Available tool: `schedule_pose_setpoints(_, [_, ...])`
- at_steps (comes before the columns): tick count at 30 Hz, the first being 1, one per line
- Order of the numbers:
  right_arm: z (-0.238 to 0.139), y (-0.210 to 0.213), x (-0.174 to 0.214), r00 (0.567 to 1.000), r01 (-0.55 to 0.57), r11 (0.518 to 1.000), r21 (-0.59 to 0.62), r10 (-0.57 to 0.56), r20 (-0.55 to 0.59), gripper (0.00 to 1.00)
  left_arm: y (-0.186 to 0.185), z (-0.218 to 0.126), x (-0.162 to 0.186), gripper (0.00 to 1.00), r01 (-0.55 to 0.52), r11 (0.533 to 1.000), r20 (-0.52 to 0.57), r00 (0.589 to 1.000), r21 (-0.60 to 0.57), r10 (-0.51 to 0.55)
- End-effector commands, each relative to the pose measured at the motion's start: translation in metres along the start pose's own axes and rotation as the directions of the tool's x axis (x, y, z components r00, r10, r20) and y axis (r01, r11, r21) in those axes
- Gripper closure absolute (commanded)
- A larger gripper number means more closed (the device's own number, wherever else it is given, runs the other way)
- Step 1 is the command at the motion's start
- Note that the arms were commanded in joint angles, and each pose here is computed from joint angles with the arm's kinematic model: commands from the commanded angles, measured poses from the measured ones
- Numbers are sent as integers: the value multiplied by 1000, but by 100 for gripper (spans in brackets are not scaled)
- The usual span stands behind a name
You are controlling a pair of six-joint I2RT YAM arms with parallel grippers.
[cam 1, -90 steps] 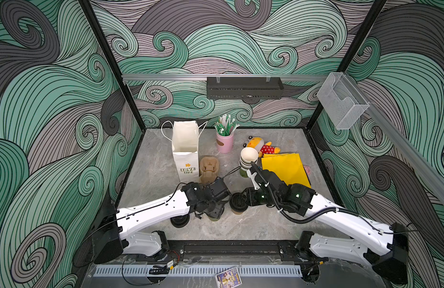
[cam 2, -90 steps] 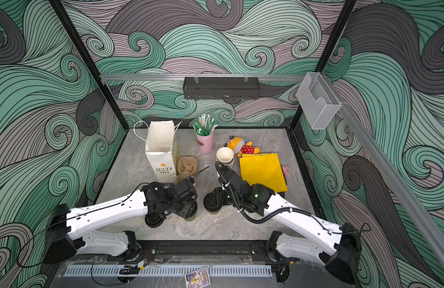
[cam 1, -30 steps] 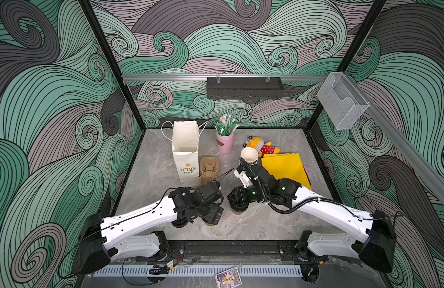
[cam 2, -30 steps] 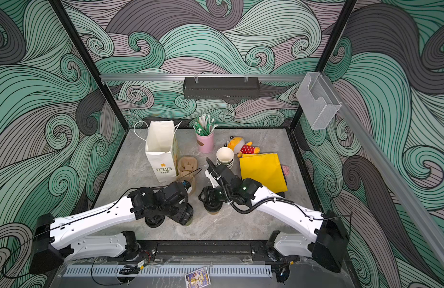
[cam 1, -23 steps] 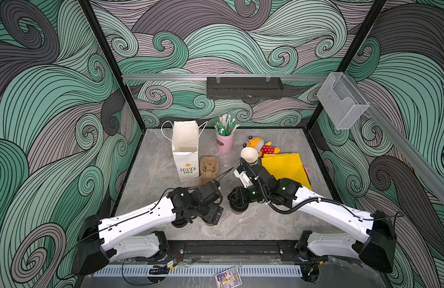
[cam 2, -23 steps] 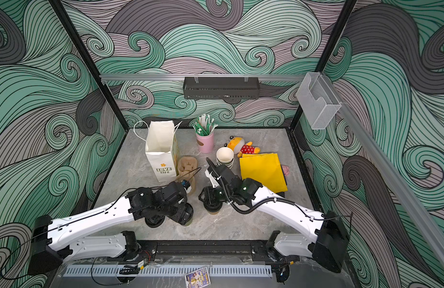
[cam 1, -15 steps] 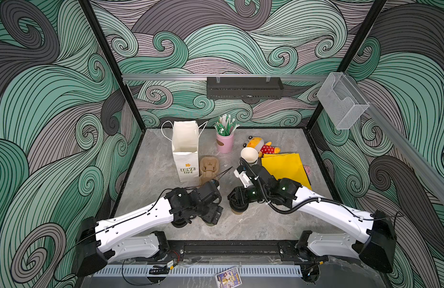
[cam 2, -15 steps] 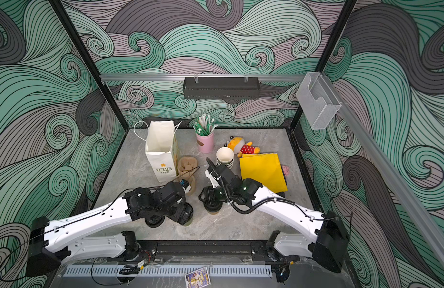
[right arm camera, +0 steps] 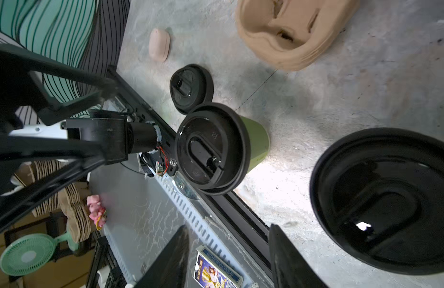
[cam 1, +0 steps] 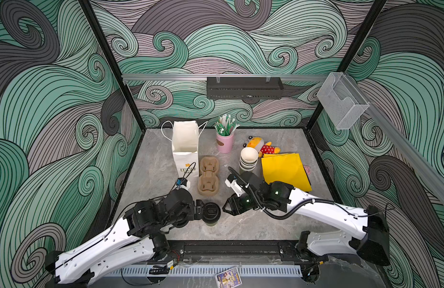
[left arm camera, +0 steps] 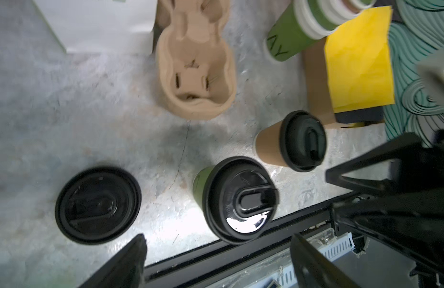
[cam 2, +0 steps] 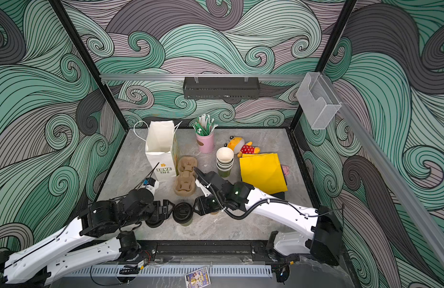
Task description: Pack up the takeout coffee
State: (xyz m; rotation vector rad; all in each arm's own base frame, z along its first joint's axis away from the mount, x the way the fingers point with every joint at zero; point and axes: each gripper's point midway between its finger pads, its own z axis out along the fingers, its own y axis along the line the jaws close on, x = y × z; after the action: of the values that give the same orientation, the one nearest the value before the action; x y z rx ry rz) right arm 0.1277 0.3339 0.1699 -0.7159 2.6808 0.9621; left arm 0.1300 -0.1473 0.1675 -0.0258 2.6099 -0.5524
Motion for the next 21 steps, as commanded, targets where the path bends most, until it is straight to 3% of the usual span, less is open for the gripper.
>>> schedule_pose_setpoints(1, [11, 4, -1, 999, 37, 999, 34, -36, -31, 46, 6, 7, 11, 13, 135, 991, -38, 990, -4, -135])
schedule_pose_setpoints(9, [35, 11, -2, 993, 75, 993, 91, -67, -93, 46, -3, 23, 13, 23, 160, 987, -79, 984, 29, -157])
schedule_pose_setpoints(21, [47, 3, 10, 981, 111, 978, 175, -80, -178, 45, -4, 45, 19, 29, 197, 978, -133, 973, 65, -187])
